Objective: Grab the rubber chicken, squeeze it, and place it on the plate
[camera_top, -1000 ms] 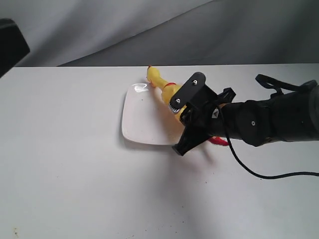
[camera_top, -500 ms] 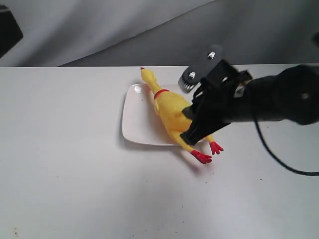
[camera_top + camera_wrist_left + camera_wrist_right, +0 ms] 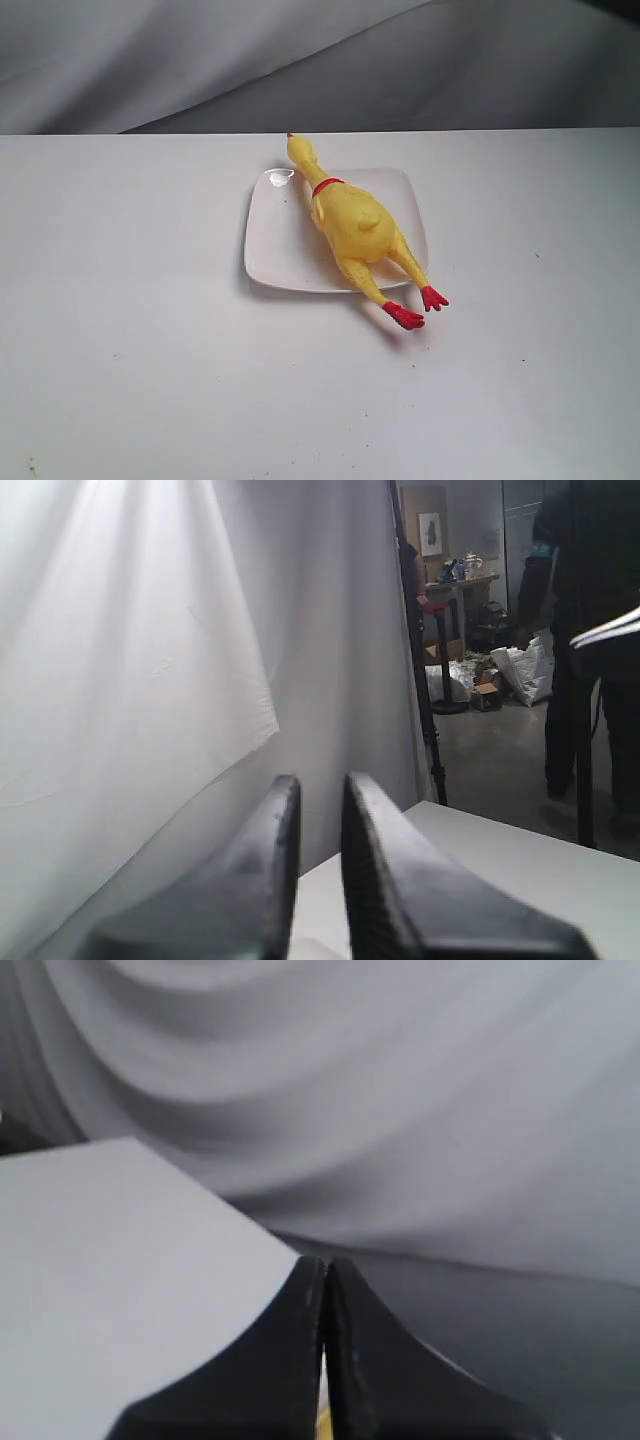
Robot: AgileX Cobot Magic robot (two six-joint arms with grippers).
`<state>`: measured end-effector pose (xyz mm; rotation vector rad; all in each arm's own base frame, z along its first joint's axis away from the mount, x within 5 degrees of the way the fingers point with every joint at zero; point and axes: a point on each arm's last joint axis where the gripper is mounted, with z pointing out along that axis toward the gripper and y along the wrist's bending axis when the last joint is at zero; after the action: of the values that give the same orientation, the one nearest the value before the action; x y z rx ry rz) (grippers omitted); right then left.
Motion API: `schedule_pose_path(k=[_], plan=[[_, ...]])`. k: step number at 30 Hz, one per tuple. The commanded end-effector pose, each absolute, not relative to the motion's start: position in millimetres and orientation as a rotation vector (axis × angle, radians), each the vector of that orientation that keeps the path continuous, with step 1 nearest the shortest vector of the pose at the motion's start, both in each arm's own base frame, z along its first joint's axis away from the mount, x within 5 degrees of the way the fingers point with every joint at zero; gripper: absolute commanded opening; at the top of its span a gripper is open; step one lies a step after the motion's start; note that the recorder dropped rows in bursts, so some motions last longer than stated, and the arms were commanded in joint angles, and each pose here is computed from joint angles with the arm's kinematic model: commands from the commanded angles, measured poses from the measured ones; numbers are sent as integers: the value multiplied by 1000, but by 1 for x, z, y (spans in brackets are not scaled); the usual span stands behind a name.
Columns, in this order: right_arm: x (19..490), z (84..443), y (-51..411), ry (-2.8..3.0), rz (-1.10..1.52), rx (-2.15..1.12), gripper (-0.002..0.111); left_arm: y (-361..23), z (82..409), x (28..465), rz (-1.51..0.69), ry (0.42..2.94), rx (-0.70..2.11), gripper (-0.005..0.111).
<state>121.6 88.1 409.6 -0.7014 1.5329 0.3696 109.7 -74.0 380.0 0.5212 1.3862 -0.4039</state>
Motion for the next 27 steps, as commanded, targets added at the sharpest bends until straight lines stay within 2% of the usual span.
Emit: schedule_pose_path(k=[1, 9, 19, 23, 27], plan=[[83, 429, 64, 1402, 394, -639, 0, -76, 379, 107, -434, 1383, 545, 1], [23, 444, 28, 1190, 401, -567, 0, -76, 379, 107, -435, 1383, 546, 1], [-26, 445, -2, 1024, 399, -498, 0, -76, 379, 107, -435, 1383, 546, 1], [-32, 446, 0, 1028, 238, -390, 0, -76, 379, 107, -435, 1383, 546, 1], [-27, 439, 10, 1142, 245, -179, 0, -76, 379, 107, -435, 1383, 546, 1]])
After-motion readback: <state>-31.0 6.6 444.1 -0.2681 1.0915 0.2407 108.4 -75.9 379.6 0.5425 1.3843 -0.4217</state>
